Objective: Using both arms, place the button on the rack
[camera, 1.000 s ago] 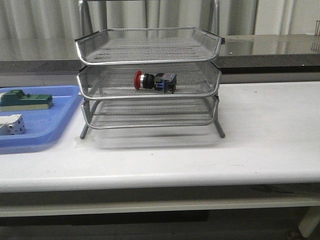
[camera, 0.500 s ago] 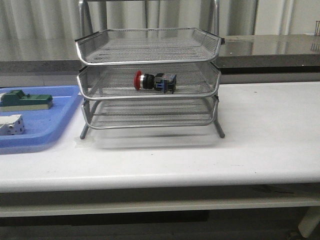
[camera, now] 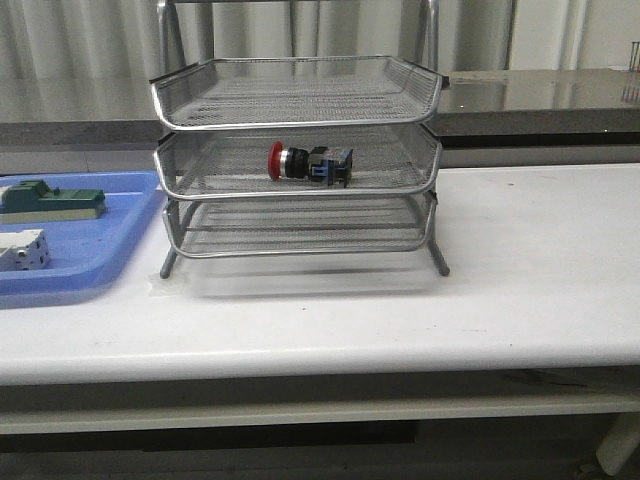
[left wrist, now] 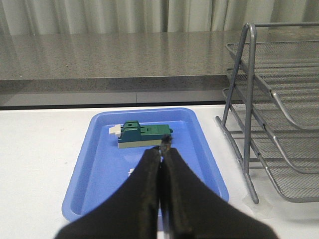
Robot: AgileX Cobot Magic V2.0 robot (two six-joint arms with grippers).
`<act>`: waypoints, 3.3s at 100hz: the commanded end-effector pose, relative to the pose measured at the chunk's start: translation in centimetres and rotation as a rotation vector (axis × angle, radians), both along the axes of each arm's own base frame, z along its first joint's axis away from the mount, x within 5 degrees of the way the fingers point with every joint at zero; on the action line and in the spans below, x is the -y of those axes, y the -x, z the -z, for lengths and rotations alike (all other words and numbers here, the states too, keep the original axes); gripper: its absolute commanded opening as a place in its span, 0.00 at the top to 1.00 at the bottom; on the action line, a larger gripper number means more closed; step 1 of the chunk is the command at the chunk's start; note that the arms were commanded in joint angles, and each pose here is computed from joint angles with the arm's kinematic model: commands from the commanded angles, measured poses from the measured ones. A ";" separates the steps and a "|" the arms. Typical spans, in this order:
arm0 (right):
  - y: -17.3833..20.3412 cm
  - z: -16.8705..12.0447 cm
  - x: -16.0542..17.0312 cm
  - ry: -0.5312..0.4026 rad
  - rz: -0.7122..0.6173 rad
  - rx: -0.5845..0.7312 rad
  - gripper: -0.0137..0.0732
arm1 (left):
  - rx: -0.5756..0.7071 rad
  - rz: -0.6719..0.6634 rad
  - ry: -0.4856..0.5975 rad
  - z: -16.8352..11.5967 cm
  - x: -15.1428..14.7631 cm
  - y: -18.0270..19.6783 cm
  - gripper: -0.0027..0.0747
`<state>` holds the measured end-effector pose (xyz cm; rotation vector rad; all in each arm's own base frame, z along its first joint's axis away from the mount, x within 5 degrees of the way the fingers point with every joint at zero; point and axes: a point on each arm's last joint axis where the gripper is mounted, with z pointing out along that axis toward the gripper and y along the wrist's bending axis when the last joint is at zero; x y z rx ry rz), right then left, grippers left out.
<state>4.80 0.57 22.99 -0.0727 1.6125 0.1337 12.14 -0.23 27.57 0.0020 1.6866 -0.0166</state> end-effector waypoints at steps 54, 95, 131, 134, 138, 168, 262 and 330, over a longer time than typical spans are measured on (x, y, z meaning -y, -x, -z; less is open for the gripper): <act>-0.6 2.0 -0.2 -0.011 -0.006 0.129 0.91 | 0.089 -0.039 0.008 -1.5 -0.4 -0.1 0.99; -0.5 1.6 -0.2 -0.025 -0.012 0.180 0.91 | 0.089 -0.039 0.008 -1.5 -0.4 -0.1 0.99; -0.5 1.6 -0.2 -0.025 -0.012 0.180 0.91 | 0.089 -0.039 0.008 -1.5 -0.4 -0.1 0.99; -0.5 1.6 -0.2 -0.025 -0.012 0.180 0.91 | 0.089 -0.039 0.008 -1.5 -0.4 -0.1 0.99; -0.5 1.6 -0.2 -0.025 -0.012 0.180 0.91 | 0.089 -0.039 0.008 -1.5 -0.4 -0.1 0.99; -0.5 1.6 -0.2 -0.025 -0.012 0.180 0.91 | 0.089 -0.039 0.008 -1.5 -0.4 -0.1 0.99; -0.5 1.6 -0.2 -0.025 -0.012 0.180 0.91 | 0.032 -0.033 0.006 1.0 -0.3 0.6 0.99; -0.5 1.6 -0.2 -0.025 -0.012 0.180 0.91 | 0.173 0.025 -0.095 3.8 0.0 5.0 0.99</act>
